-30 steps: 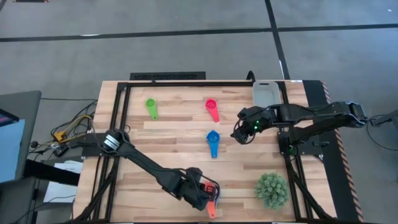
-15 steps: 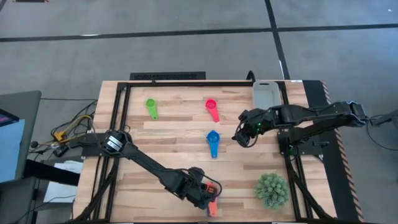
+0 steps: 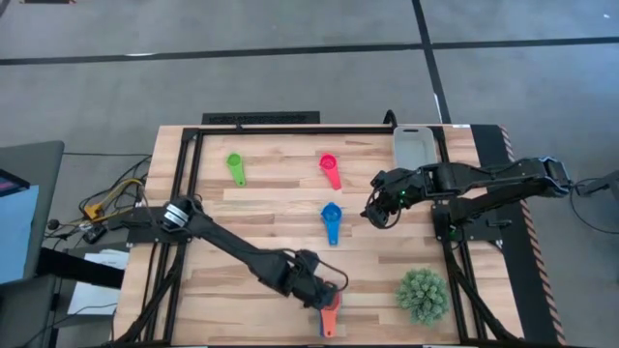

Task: Nest measuring cups in basket
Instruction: Stack the blue measuring cup on top of the orange of measuring cup

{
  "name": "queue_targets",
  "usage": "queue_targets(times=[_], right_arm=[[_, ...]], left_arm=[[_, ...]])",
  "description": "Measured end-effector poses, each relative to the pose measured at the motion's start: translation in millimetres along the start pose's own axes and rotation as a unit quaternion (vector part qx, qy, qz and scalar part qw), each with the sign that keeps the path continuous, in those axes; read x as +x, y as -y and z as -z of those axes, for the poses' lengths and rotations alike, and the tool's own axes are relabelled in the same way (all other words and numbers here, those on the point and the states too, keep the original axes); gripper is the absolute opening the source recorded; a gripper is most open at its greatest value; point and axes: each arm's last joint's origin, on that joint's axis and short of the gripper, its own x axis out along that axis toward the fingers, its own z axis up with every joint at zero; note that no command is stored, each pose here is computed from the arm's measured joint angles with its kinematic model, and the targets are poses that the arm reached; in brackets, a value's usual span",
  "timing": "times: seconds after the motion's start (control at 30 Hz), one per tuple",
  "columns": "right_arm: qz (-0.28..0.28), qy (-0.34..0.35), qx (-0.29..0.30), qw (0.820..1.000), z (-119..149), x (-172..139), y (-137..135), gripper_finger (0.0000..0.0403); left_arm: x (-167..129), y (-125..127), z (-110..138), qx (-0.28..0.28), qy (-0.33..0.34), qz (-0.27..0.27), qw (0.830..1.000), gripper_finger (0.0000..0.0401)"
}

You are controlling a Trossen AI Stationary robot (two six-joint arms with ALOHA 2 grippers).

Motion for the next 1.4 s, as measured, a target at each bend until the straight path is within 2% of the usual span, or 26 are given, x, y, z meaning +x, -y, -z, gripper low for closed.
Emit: queue_targets(times=[0.23, 0.37, 0.5, 0.63, 0.73, 0.8, 0.87, 0.93, 1.03, 1.1, 1.3, 1.4], right_arm=[[-0.011, -0.011, -0.005, 1.0, 1.8, 0.1, -1.7, 0.0193], [-0.048, -0.026, -0.033, 0.998, 5.8, -6.3, -8.7, 0.0184], [-0.057, -0.032, -0.045, 0.997, 11.4, -10.6, -12.5, 0.0172], [-0.042, -0.053, -0.035, 0.997, 16.4, -10.6, -10.7, 0.0163], [-0.018, -0.071, -0.01, 0.997, 21.5, -10.8, -7.7, 0.0162], [0.003, -0.066, 0.002, 0.998, 23.4, -10.9, -6.5, 0.0164], [0.018, -0.057, 0.012, 0.998, 24.2, -10.9, -5.6, 0.0169], [0.021, -0.049, 0.021, 0.998, 22.9, -10.8, -5.3, 0.0174], [0.025, -0.041, 0.061, 0.997, 19.5, -10.7, -3.0, 0.0182], [0.035, -0.039, 0.089, 0.995, 18.4, -10.8, -0.5, 0.0186], [0.046, -0.034, 0.124, 0.991, 15.5, -11.0, 3.5, 0.0192], [0.047, -0.034, 0.133, 0.989, 15.4, -11.0, 4.0, 0.019]], left_arm=[[-37.5, -7.1, -45.2, 0.077, 0.03, -0.045, 0.996, 0.0077], [-56.9, -21.2, -83.1, 0.134, 0.032, -0.105, 0.985, 0.0075], [-67.9, -38.0, -127.3, 0.178, 0.027, -0.12, 0.976, 0.0061], [-64.8, -74.1, -173.6, 0.182, 0.019, -0.15, 0.972, 0.0042], [-75.6, -113.6, -207.1, 0.167, 0.033, -0.189, 0.967, 0.0029], [-81.4, -142.0, -225.7, 0.148, 0.037, -0.195, 0.969, 0.0024], [-82.7, -165.4, -239.4, 0.115, 0.052, -0.165, 0.978, 0.0023], [-77.1, -176.9, -248.2, 0.076, 0.079, -0.095, 0.989, 0.0028], [-54.3, -176.5, -245.2, 0.071, 0.099, 0.023, 0.992, 0.0045], [-38.7, -168.4, -237.7, 0.084, 0.109, 0.072, 0.988, 0.0062], [-3.6, -141.2, -224.4, 0.125, 0.154, 0.1, 0.975, 0.0117], [14.0, -131.3, -225.0, 0.124, 0.149, 0.096, 0.976, 0.0137]])
